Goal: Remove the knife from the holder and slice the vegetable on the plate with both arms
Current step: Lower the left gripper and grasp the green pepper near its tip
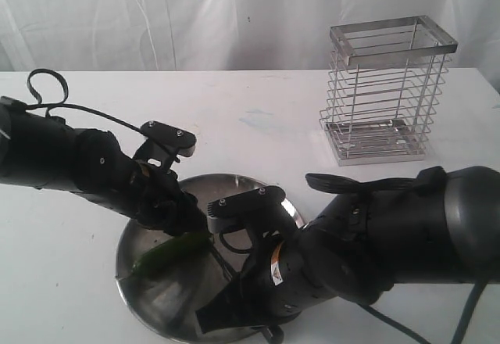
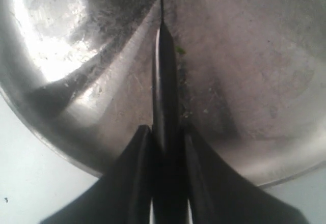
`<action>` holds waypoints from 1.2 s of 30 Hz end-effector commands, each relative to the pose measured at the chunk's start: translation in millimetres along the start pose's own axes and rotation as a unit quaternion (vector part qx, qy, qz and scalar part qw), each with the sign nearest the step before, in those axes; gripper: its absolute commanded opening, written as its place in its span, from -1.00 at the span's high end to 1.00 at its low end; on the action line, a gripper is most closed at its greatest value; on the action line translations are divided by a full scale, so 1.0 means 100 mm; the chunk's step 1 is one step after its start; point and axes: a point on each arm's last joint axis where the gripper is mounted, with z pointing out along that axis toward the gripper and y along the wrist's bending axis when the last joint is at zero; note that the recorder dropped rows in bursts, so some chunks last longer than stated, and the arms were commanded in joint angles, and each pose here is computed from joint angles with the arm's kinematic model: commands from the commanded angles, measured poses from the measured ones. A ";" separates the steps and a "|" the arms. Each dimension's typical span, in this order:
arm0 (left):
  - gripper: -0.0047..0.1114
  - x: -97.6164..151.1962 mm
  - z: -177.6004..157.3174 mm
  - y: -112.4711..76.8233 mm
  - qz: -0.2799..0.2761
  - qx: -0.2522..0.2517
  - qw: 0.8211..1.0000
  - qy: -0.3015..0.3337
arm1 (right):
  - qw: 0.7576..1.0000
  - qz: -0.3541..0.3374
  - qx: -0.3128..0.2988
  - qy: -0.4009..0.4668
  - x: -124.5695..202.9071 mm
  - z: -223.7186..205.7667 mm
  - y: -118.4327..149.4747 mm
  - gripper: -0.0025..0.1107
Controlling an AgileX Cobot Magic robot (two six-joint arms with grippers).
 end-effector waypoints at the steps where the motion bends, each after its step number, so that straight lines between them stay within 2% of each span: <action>1: 0.14 -0.08 -0.25 -0.01 0.013 0.002 1.000 -0.025 | 1.000 -0.002 -0.001 -0.003 -0.01 -0.01 0.01 0.96; 5: 0.14 -0.15 -0.43 -0.01 0.016 0.002 0.998 -0.053 | 1.000 -0.002 -0.001 -0.003 -0.01 -0.01 0.01 0.96; 9: 0.14 -0.14 -0.42 -0.01 0.017 0.002 0.999 -0.049 | 1.000 -0.002 -0.001 -0.003 -0.01 -0.01 0.01 0.96; 27: 0.14 0.17 0.19 0.05 0.009 -0.002 0.999 0.052 | 1.000 -0.002 0.001 0.002 0.00 -0.01 0.00 0.96; 31: 0.14 0.11 0.11 0.04 0.010 -0.002 0.999 0.038 | 1.000 -0.002 0.001 0.002 0.00 -0.01 0.00 0.96; 36: 0.14 -0.03 -0.23 0.01 0.031 0.001 1.000 -0.002 | 1.000 -0.003 0.001 0.002 0.00 -0.01 0.00 0.96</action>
